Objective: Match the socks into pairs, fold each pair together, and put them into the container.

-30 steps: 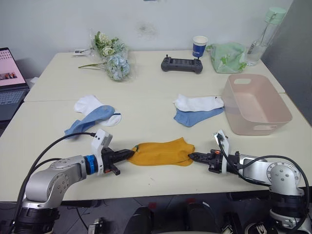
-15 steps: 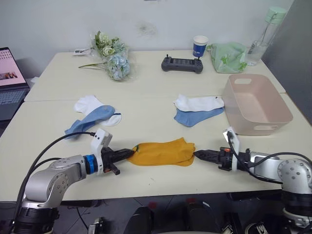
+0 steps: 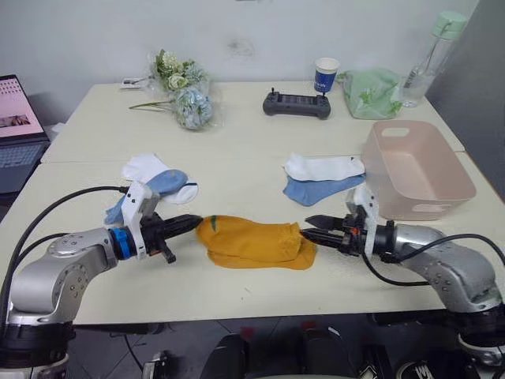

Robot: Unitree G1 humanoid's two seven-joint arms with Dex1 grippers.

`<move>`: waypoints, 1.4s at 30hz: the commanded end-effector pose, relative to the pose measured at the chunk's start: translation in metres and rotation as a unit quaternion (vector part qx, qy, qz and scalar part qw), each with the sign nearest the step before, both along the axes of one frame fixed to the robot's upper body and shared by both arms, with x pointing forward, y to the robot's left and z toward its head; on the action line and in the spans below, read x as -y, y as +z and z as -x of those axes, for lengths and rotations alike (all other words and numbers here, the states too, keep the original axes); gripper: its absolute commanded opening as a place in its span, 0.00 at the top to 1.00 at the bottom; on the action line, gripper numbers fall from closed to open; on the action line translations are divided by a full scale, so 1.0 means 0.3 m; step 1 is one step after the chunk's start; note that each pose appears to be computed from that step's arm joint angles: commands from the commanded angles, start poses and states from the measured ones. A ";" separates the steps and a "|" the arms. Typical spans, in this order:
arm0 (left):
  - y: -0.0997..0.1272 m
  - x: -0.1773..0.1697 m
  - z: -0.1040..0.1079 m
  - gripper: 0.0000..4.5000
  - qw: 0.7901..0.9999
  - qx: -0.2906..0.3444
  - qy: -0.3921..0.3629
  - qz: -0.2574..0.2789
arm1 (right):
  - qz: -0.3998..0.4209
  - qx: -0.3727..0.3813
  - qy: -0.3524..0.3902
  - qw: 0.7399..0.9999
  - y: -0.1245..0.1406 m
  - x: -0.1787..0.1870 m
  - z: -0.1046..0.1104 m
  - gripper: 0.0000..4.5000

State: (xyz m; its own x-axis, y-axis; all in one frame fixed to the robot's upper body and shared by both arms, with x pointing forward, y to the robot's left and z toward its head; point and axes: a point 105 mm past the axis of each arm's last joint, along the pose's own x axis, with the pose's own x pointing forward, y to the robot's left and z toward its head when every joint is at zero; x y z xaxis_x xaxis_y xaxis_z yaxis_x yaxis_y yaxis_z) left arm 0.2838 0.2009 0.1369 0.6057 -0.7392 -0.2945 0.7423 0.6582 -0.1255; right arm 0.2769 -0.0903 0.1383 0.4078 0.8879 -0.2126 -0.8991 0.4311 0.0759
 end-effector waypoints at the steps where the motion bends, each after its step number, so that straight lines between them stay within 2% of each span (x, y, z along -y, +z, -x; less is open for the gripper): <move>1: 0.007 0.024 0.008 1.00 1.000 0.007 -0.017 -0.009 | 0.000 0.027 0.005 1.000 0.023 -0.004 -0.010 0.94; 2: 0.000 0.026 0.008 1.00 1.000 0.004 -0.017 -0.009 | 0.004 0.029 0.001 1.000 0.019 -0.002 -0.015 1.00; 8: -0.013 0.033 0.017 1.00 1.000 -0.001 -0.021 -0.008 | 0.033 -0.003 -0.019 0.999 -0.048 0.011 -0.006 1.00; 11: -0.012 0.034 0.013 1.00 1.000 0.000 -0.021 -0.007 | 0.028 -0.023 -0.023 0.999 -0.062 0.012 0.009 0.86; 16: -0.011 0.035 0.010 1.00 1.000 0.000 -0.021 -0.008 | 0.024 -0.038 -0.039 0.998 -0.070 0.015 0.011 0.47; 27: -0.013 0.044 0.011 1.00 1.000 -0.003 -0.021 -0.006 | 0.032 -0.046 -0.039 0.998 -0.095 -0.007 0.012 0.47; 30: -0.015 0.041 0.012 1.00 1.000 -0.004 -0.021 -0.006 | 0.029 -0.047 -0.038 0.998 -0.092 -0.006 0.009 0.60; 35: -0.014 0.042 0.012 1.00 1.000 -0.005 -0.019 -0.005 | 0.025 -0.050 -0.038 0.998 -0.092 -0.004 0.009 0.99; 42: -0.017 0.045 0.033 1.00 1.000 -0.012 -0.013 0.004 | 0.013 -0.051 -0.042 0.998 -0.055 0.035 -0.006 1.00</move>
State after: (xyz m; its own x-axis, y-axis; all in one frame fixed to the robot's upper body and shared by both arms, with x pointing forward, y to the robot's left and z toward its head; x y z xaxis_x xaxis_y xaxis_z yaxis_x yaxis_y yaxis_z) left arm 0.2764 0.1891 0.1222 0.5718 -0.7506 -0.3311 0.7476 0.6429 -0.1663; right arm 0.2747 -0.0966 0.1030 0.4456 0.8328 -0.3285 -0.8374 0.5175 0.1759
